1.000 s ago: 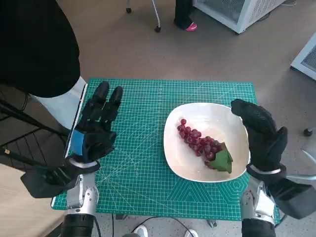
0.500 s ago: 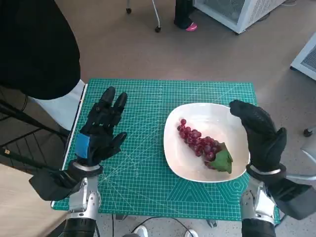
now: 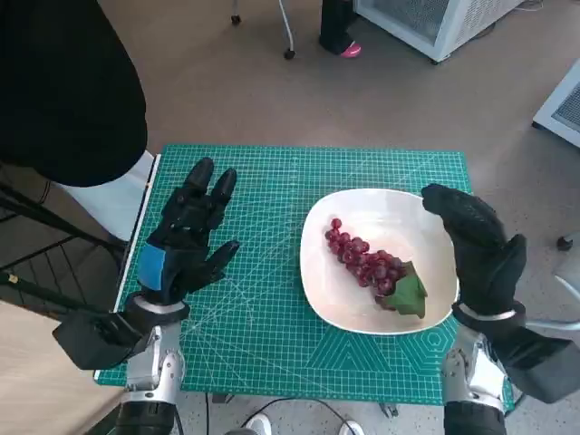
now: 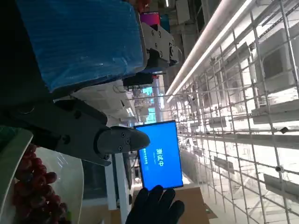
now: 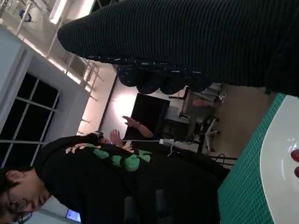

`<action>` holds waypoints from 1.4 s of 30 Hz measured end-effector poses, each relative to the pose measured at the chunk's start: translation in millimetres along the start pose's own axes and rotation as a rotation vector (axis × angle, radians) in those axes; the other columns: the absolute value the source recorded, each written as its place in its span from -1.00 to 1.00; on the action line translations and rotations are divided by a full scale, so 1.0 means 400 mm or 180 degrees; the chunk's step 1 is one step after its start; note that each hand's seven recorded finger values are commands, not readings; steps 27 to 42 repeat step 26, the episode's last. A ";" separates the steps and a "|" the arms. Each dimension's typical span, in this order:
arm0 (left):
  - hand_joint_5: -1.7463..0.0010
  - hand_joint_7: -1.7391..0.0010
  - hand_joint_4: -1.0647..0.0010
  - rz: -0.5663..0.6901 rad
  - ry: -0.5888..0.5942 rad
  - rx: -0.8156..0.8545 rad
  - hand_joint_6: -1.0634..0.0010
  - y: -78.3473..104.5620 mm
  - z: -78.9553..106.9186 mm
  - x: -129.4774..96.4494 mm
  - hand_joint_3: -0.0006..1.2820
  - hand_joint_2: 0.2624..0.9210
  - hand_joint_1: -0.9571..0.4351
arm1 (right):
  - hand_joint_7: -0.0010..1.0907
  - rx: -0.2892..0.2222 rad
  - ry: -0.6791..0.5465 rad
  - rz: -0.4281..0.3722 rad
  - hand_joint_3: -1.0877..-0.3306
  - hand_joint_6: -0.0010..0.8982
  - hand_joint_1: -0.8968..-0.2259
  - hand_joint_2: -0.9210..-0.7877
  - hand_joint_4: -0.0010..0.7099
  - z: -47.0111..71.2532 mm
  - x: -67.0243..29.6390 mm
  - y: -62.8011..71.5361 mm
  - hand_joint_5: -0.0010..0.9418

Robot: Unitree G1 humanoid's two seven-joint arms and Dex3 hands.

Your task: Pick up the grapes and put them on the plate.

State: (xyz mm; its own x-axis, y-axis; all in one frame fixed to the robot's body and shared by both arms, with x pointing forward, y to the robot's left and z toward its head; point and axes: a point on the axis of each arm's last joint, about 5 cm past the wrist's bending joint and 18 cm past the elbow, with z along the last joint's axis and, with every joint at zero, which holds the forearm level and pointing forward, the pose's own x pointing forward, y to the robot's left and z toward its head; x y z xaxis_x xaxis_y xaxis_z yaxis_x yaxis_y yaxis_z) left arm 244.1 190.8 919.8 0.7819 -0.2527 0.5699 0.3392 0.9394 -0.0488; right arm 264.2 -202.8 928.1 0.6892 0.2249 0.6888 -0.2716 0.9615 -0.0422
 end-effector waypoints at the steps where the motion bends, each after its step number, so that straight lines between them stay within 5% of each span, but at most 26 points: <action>1: 0.99 0.92 0.49 0.0000 0.0003 0.0002 0.42 0.000 0.000 0.000 -0.44 1.00 0.29 | -0.99 0.0000 0.0000 -0.0001 0.43 0.30 0.35 -1.00 0.78 0.000 0.000 0.000 -1.00; 42: 0.99 0.92 0.49 -0.0025 0.0038 -0.0001 0.42 0.000 -0.001 -0.001 -0.41 1.00 0.32 | -0.99 -0.0005 -0.0012 -0.0021 0.43 0.30 0.36 -1.00 0.78 0.001 0.001 0.000 -1.00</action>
